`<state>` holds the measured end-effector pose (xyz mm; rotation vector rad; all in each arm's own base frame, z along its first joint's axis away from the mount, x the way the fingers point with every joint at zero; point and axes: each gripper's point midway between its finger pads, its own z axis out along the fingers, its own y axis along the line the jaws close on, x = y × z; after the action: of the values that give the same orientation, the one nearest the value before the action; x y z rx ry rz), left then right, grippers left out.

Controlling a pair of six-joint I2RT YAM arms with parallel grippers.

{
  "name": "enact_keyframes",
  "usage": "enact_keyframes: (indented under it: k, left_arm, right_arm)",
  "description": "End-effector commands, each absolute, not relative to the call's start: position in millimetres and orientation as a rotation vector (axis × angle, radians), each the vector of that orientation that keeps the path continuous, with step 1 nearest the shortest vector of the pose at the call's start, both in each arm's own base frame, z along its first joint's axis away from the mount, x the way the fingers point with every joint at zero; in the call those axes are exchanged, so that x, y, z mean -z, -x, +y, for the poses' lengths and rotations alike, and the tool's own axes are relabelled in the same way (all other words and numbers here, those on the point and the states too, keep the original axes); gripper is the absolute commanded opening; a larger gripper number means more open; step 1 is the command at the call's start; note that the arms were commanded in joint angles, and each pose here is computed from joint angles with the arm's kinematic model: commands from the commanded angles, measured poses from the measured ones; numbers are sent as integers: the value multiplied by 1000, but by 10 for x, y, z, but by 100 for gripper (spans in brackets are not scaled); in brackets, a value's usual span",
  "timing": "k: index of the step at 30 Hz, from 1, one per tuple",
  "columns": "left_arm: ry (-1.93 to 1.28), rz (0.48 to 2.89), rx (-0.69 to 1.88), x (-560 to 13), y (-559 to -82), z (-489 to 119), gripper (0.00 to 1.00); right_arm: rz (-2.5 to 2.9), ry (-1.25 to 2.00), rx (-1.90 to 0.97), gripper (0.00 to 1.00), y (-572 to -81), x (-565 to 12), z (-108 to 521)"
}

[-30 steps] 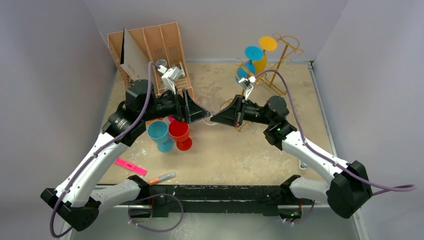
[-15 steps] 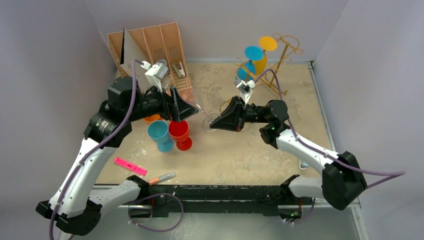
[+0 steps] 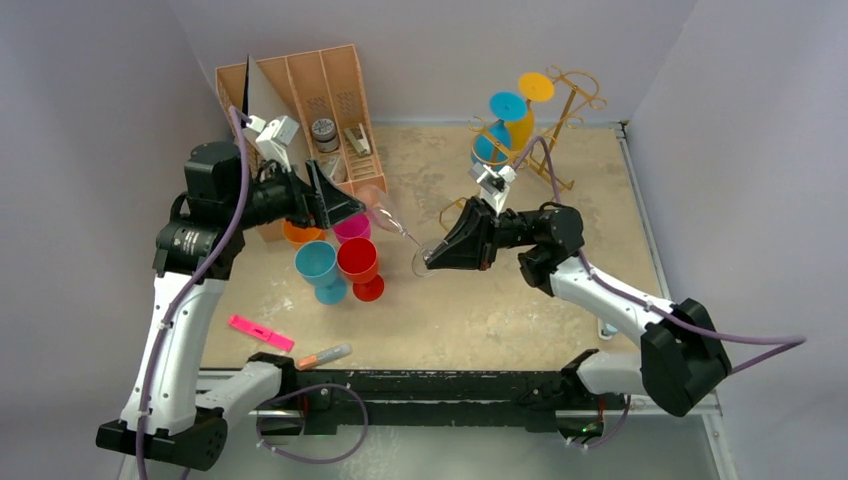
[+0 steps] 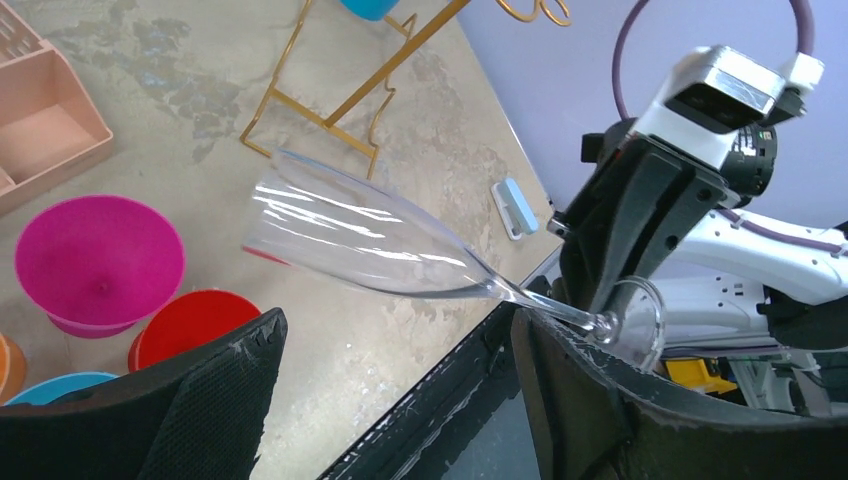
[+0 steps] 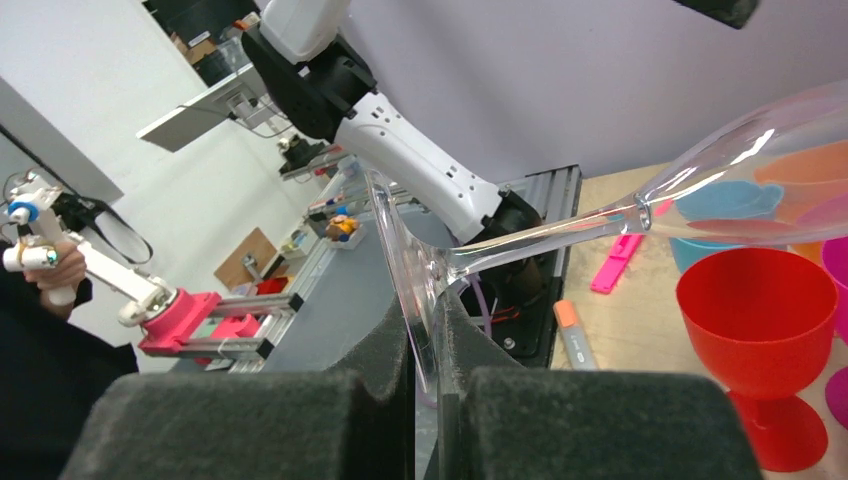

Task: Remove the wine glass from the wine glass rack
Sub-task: Place the wine glass at the center of the board.

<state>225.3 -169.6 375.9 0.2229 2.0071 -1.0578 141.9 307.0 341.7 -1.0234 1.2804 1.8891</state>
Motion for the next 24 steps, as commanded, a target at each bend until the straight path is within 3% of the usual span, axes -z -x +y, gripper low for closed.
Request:
enact_keyframes:
  k: [1,13,24]
  left_arm:
    - [-280,1941,1151,-3946,-2235,-1659,81]
    - [-425,1813,1500,-4053,-2162,-1662,81]
    - [-532,1751,1589,-4081,-2214,-1688,77]
  right_arm:
    - [1109,1136,-1851,0,-1182,-3748,2947]
    - [975,1247,-1786,0,-904,-3945,2771]
    - [912,1272,-1764,0,-744,-4125,2669]
